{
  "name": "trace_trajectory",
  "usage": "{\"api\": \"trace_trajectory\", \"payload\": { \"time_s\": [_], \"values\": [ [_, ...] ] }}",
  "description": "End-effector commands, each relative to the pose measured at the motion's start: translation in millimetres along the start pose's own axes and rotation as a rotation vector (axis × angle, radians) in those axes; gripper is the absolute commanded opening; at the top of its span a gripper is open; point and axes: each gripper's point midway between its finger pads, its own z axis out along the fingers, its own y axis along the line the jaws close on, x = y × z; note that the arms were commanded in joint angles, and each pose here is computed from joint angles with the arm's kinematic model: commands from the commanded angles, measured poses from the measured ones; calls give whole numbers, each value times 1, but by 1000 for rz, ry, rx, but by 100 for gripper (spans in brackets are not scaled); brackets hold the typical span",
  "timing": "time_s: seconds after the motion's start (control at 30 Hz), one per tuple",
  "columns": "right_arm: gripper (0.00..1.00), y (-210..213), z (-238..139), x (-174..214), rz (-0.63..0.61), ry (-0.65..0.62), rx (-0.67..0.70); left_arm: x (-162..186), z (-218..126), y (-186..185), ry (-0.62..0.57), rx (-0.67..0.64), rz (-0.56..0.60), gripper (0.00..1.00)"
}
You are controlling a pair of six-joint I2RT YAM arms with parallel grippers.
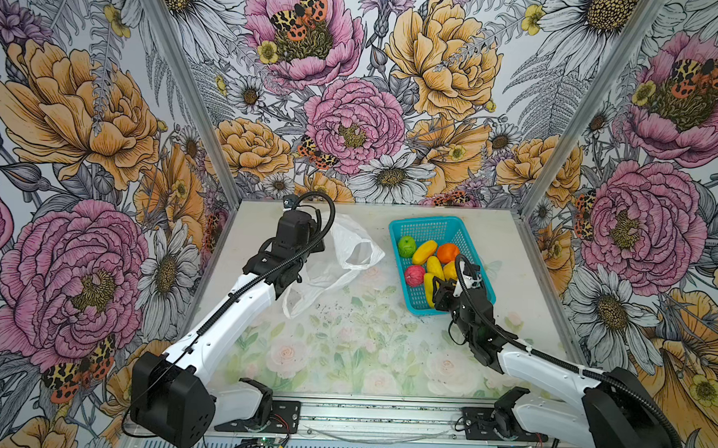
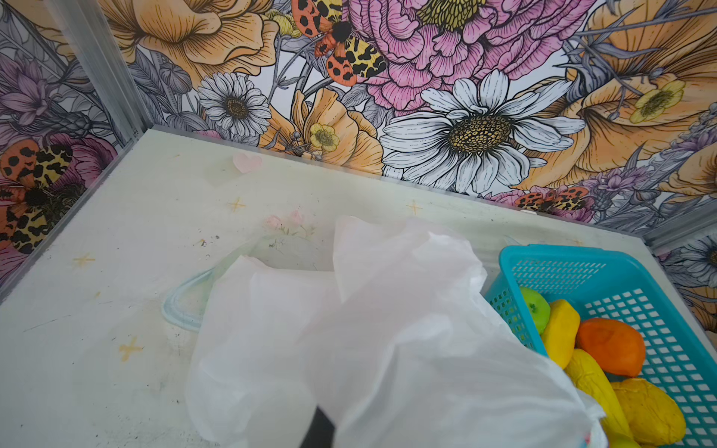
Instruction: Untie the knot of the plastic bag and take out the fruit
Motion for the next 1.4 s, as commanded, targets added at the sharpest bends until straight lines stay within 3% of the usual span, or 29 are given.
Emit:
{"api": "trace_trajectory", "payload": {
  "time_s": [0.0, 0.17, 0.4, 0.57, 0.77, 0.8, 0.83, 0.87, 0.9, 0.97, 1.2, 1.37],
  "values": [
    [55, -5, -6, -8, 21, -43, 10, -10, 1, -5, -15, 28, -13, 0],
    [59, 1, -12, -21, 1, -70, -11, -10, 9, -13, 0, 50, -9, 0],
    [66, 12, -24, -53, -38, -118, -25, -41, 35, -41, -10, 96, -18, 0],
    [70, 15, -27, -68, -43, -148, -17, -56, 37, -77, -22, 213, -37, 0],
    [75, 20, -28, -81, -53, -153, -23, -44, 57, -78, 15, 171, -16, 0],
    [76, 20, -29, -83, -52, -154, -23, -41, 59, -75, 21, 154, -13, 4],
    [78, 20, -30, -85, -51, -157, -24, -40, 60, -73, 26, 138, -11, 15],
    [80, 21, -32, -86, -52, -156, -27, -39, 59, -70, 31, 128, -9, 34],
    [82, 22, -33, -90, -51, -159, -27, -38, 57, -70, 37, 126, -7, 61],
    [85, 23, -38, -96, -46, -160, -25, -39, 50, -69, 46, 125, -7, 96],
    [99, 12, -76, -138, 58, -248, 38, -39, 4, -70, 82, 189, -24, 99],
    [100, -14, -118, -175, 130, -378, 161, -44, -50, -64, 42, 275, -60, 99]
  ]
}}
